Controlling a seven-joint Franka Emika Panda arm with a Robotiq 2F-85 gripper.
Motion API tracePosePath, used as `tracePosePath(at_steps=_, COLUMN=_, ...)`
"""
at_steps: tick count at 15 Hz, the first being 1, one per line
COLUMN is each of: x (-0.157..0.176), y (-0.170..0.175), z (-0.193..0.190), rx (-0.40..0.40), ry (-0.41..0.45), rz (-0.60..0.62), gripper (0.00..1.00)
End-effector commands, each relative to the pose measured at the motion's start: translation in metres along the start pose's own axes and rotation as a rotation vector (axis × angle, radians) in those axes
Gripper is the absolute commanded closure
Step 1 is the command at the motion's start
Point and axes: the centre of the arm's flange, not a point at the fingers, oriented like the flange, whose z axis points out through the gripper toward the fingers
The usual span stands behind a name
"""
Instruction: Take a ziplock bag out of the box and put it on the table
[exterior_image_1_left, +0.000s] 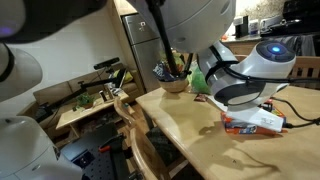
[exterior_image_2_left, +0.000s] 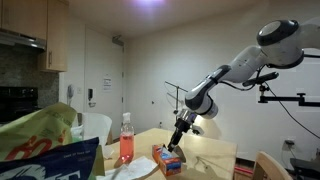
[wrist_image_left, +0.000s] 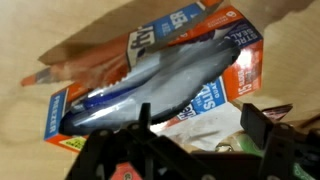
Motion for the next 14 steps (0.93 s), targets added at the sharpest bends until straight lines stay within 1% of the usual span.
tracePosePath(at_steps=1, x=-0.01, y=0.007, z=0.002, rx=0.063, ry=0.001, rz=0.066, gripper=0.05)
tracePosePath(at_steps=2, x=-0.013, y=0.008, z=0.003, rx=0.07, ry=0.001, rz=0.087, gripper=0.04)
tracePosePath(at_steps=3, x=-0.015, y=0.009, z=0.004, rx=0.066, ry=0.002, rz=0.107, gripper=0.05)
tracePosePath(at_steps=4, x=-0.017, y=0.01, z=0.005, rx=0.057, ry=-0.001, rz=0.124, gripper=0.04)
tracePosePath(at_steps=5, x=-0.018, y=0.011, z=0.007, rx=0.063, ry=-0.004, rz=0.13, gripper=0.01)
tracePosePath(at_steps=6, x=-0.02, y=0.011, z=0.007, rx=0.053, ry=-0.006, rz=0.133, gripper=0.0)
tracePosePath(at_steps=7, x=-0.02, y=0.01, z=0.007, rx=0.047, ry=-0.031, rz=0.117, gripper=0.0)
tracePosePath(at_steps=8, x=-0.025, y=0.01, z=0.008, rx=0.046, ry=-0.005, rz=0.113, gripper=0.0)
tracePosePath(at_steps=14, x=-0.026, y=0.009, z=0.011, rx=0.039, ry=-0.013, rz=0.113, gripper=0.0)
